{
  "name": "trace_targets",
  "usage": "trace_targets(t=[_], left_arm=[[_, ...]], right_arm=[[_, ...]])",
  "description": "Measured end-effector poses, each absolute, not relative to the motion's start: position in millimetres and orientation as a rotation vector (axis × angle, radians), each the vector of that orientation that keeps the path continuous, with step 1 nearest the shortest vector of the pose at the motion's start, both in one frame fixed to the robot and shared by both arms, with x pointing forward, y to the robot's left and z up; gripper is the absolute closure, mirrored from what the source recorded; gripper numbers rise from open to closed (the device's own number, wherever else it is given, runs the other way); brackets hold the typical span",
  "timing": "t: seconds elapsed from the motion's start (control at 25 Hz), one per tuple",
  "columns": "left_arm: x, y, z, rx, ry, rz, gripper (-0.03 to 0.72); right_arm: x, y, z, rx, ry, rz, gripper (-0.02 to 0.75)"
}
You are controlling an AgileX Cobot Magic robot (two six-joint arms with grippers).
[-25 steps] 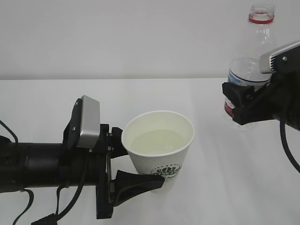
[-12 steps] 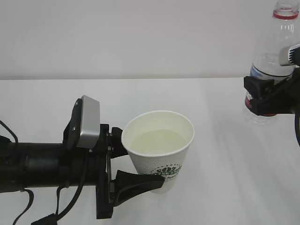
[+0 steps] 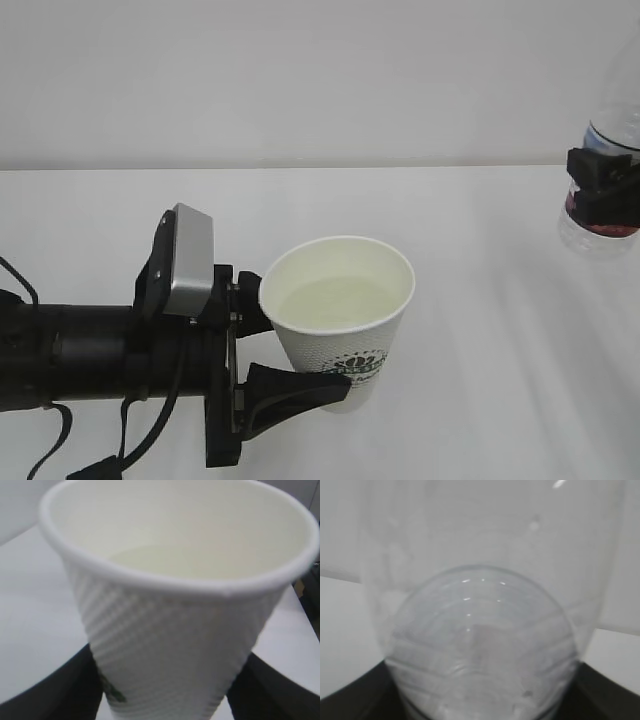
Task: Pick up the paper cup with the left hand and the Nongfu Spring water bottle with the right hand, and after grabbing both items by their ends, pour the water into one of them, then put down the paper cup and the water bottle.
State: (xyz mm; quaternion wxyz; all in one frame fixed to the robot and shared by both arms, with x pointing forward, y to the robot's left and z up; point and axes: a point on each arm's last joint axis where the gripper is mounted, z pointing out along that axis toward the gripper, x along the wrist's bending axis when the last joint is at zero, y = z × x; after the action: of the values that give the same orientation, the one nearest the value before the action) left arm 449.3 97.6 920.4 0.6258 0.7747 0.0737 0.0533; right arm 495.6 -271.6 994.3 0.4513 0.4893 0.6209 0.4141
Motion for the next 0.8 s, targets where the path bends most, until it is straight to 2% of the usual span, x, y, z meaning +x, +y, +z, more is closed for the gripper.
trace_targets(t=[0.28,0.8], left_arm=[[449,98,920,1.777,0.169,0.122,0.172],[449,98,920,1.777,0.169,0.122,0.172]], right_arm=[[498,-272,995,1.228,1.480,1.061,0.235],[517,-271,957,1.280,1.498,1.040,0.235]])
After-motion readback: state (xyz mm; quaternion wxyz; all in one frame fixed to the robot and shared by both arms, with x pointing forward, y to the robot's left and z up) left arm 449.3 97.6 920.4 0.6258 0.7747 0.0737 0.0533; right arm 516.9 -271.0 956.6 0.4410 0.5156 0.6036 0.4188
